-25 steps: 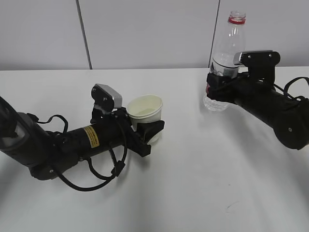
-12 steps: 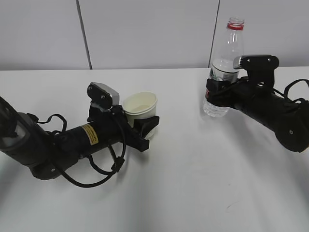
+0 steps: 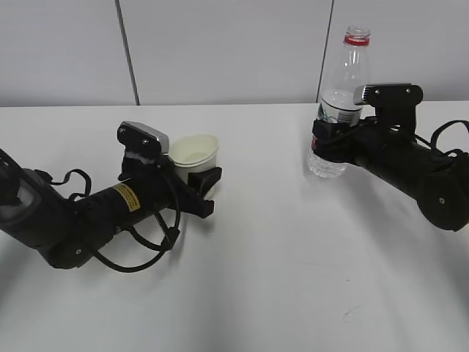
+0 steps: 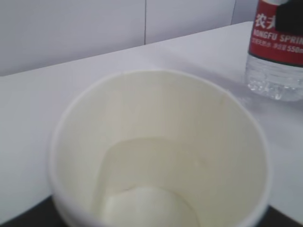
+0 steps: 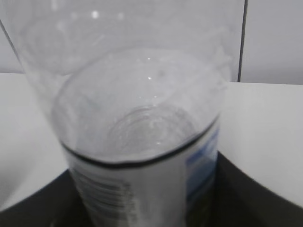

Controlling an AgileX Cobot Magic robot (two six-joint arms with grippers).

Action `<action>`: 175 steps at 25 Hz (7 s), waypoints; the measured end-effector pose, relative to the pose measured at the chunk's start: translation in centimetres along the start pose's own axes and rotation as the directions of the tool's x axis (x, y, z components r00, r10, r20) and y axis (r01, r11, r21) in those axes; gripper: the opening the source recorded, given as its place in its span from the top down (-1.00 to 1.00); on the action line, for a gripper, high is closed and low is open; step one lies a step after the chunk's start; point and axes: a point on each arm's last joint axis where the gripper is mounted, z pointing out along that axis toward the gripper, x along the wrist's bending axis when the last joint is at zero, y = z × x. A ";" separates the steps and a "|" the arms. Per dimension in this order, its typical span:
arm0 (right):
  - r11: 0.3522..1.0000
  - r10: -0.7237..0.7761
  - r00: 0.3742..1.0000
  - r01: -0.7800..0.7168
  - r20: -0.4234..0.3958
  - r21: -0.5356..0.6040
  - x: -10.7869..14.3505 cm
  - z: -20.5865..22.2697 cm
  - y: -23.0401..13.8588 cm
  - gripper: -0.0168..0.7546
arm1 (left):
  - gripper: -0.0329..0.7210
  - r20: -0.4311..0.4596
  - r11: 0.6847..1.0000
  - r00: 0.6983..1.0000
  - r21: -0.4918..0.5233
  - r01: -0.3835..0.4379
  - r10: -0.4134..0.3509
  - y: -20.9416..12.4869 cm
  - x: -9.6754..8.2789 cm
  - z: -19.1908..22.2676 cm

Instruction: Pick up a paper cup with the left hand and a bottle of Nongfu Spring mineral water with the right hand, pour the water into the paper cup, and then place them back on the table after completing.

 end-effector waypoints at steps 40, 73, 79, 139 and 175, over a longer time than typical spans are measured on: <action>1.000 -0.006 0.999 0.007 -0.034 0.008 0.3 0.0 -0.1 -0.12 | -0.19 -0.331 0.999 0.943 -0.027 0.037 -0.043 -2.1 9.2 -3.0; 1.000 0.003 0.999 -0.002 -0.041 0.028 0.1 0.6 -2.5 -0.12 | -0.62 -0.365 0.996 0.928 0.021 0.084 -0.070 -0.1 5.9 -9.6; 1.000 -0.010 0.999 0.010 -0.052 -0.007 0.1 0.9 -3.2 -0.12 | -0.62 -0.365 0.996 0.928 0.023 0.084 -0.070 0.3 5.3 -10.6; 0.991 -0.131 0.991 0.130 -0.030 -0.020 -0.2 0.2 -5.1 -0.76 | -0.61 -0.328 0.997 0.943 0.032 0.069 -0.055 0.3 5.0 -10.5; 0.965 -0.124 0.992 0.114 0.028 0.235 0.9 -11.2 1.4 -0.54 | -0.56 -0.396 0.938 0.918 0.309 0.155 -0.021 6.2 4.0 -14.7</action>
